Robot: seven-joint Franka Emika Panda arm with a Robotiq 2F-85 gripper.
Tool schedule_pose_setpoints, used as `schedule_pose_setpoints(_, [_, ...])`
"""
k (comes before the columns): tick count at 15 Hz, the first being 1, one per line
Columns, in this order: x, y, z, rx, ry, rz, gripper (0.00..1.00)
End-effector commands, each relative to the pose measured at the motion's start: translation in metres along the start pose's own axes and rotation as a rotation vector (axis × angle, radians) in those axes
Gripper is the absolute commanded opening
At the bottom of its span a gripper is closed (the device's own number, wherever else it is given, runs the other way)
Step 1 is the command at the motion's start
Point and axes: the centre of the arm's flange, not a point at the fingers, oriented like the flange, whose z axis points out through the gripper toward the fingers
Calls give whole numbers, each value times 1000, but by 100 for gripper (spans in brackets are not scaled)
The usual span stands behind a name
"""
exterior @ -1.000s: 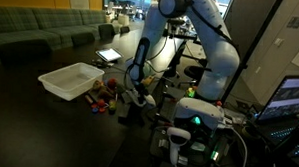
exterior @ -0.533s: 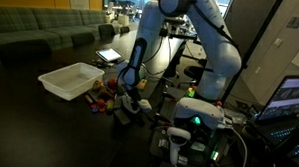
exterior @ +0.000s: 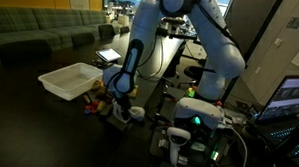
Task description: Use the towel to push all the contents on the table to the left
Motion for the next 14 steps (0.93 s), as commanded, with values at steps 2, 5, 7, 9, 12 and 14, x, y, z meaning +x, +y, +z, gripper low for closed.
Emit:
schedule_pose_setpoints(2, [30,-70,-12,-32,-21,25,10])
schedule_pose_setpoints(5, [45,-118,-20,-34,-39,34,10])
schedule_pose_setpoints(7, [57,-154,-27,-20,-13,25,11])
schedule_pose_setpoints(9, [69,-186,-28,-7,17,14,10])
schedule_pose_setpoints(12, [78,-227,-28,-2,42,-7,10])
schedule_pose_setpoints(14, [77,-246,-35,7,59,-27,11])
